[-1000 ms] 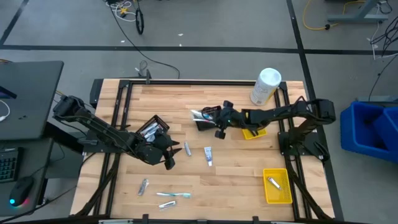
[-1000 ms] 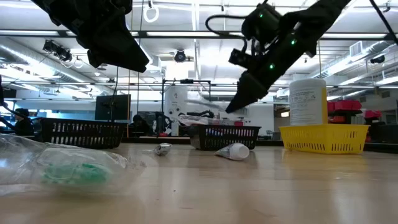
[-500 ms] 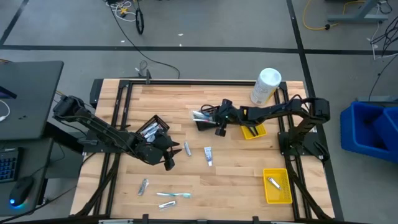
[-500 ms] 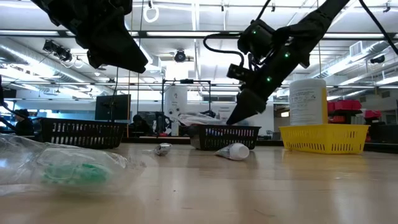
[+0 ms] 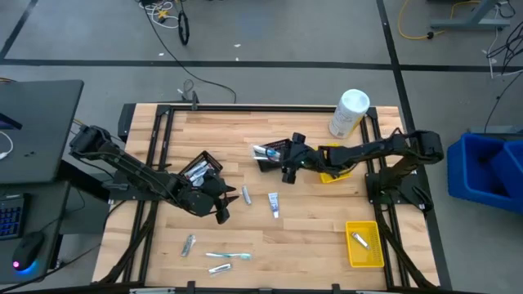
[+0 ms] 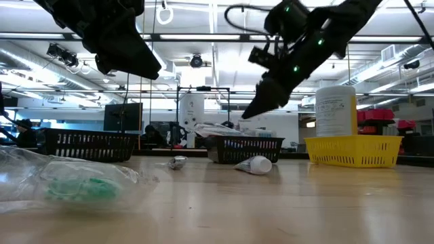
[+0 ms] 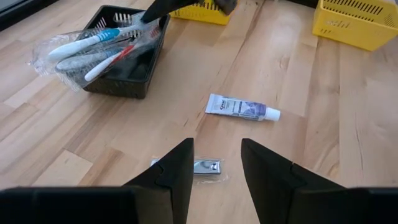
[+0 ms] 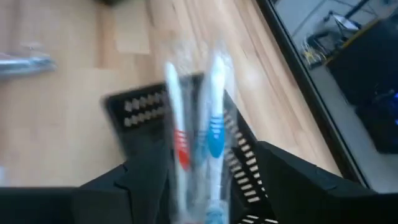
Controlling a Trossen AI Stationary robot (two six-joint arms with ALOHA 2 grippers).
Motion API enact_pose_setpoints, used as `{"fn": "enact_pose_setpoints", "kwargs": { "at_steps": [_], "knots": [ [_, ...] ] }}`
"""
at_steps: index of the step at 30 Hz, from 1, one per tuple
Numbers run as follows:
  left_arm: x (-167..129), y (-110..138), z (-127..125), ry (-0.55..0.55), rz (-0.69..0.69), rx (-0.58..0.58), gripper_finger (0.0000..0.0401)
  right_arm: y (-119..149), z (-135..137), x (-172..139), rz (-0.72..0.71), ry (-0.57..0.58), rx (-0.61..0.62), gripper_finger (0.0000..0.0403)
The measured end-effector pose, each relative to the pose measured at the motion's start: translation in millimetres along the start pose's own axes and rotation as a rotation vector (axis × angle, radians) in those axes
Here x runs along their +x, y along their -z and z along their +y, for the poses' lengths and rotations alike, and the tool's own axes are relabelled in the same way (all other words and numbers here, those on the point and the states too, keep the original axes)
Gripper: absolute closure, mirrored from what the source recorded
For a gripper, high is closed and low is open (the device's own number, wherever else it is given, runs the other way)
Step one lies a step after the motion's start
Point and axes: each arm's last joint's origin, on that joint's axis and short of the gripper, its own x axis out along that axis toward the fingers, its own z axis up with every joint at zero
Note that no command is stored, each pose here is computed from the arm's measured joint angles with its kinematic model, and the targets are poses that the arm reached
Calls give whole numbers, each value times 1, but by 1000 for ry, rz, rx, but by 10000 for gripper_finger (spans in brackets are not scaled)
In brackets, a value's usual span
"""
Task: Pick & Place Travel size toiletries
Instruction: Put the silver nail cutter into the bottom yellow basket
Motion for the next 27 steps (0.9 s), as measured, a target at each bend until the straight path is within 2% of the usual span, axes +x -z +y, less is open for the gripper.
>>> {"fn": "enact_pose_setpoints", "kwargs": {
  "at_steps": [3, 11, 15, 20, 27],
  "knots": [
    [0, 0, 0, 0, 0, -1, 259, -9, 10, -16, -50, -47, 52, 149],
    [0, 0, 0, 0, 0, -1, 259, -16, 62, -46, -90, -395, 178, 177],
    [0, 0, 0, 0, -1, 6, 259, -16, 88, -63, -74, -515, 231, 188],
    [0, 0, 0, 1, -1, 12, 259, -13, 115, -83, -78, -549, 227, 191],
    [-3, -2, -7, 48, -33, -24, 259, -9, 135, -101, -109, -512, 209, 163]
  ]
}}
